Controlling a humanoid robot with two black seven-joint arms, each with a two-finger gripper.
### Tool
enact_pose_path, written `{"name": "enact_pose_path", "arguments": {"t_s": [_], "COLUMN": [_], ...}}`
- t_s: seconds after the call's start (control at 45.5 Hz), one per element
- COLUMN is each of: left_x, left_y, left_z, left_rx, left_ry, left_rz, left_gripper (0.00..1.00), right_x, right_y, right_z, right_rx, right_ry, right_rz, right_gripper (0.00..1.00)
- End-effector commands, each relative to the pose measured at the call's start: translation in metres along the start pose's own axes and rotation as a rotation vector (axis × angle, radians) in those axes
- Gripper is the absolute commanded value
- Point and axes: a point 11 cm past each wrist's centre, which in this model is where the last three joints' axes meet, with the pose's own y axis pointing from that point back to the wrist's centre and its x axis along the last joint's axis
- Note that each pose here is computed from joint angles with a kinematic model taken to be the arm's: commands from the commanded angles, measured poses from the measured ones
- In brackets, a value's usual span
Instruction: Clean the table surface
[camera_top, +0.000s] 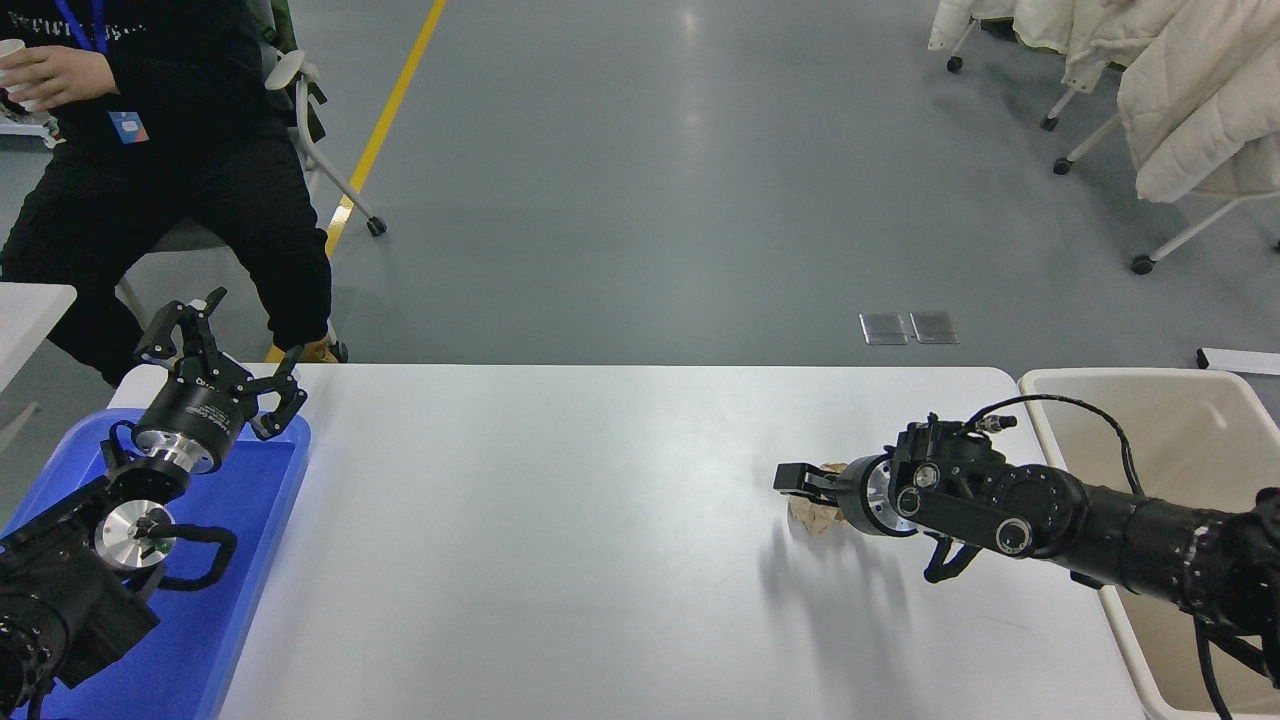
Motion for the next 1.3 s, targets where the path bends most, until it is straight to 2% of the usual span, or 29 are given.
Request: {"name": "enact_pose_path", "arguments": {"t_s": [0.0,0.066,0.088,0.11,0.242,0.681,0.835,1.077,1.275], "left_x": [0.0,0.0,0.0,0.0,0.0,0.0,0.0,0.0,0.0], "left_y": [0.0,0.0,0.0,0.0,0.0,0.0,0.0,0.0,0.0], "left_z": [0.0,0.0,0.0,0.0,0.0,0.0,0.0,0.0,0.0], "left_rx": [0.0,0.0,-0.001,0.0,0.001,-0.001,0.001,0.001,-0.001], "left_ry": [0.0,-0.001,0.0,0.0,0.0,0.0,0.0,0.0,0.0], "left_rz": [-0.001,0.0,0.0,-0.001,0.0,0.0,0.0,0.0,0.0], "left_gripper": [1.0,1.0,1.0,1.0,1.0,1.0,1.0,1.0,1.0], "right_x": [0.001,0.0,0.0,0.0,-0.001,0.009,0.03,0.089,0.119], "right_y": [-0.006,-0.007,-0.007,-0.006,-0.007,-0.002,0.007,0.058,0.107], "right_z": [-0.002,-0.002,-0.002,-0.001,-0.003,-0.01,0.002,0.028,0.052], "right_rx": [-0.015,-0.016,-0.016,-0.017,-0.014,0.007,-0.005,0.016,0.019], "right_ry": [-0.006,-0.003,-0.004,0.0,0.001,-0.024,-0.034,-0.037,-0.014], "right_rz": [0.017,0.011,0.008,0.007,0.005,0.002,0.026,0.036,0.027], "right_gripper": [0.77,0.54,0.44,0.28,0.0,0.0,0.0,0.0,0.0]}}
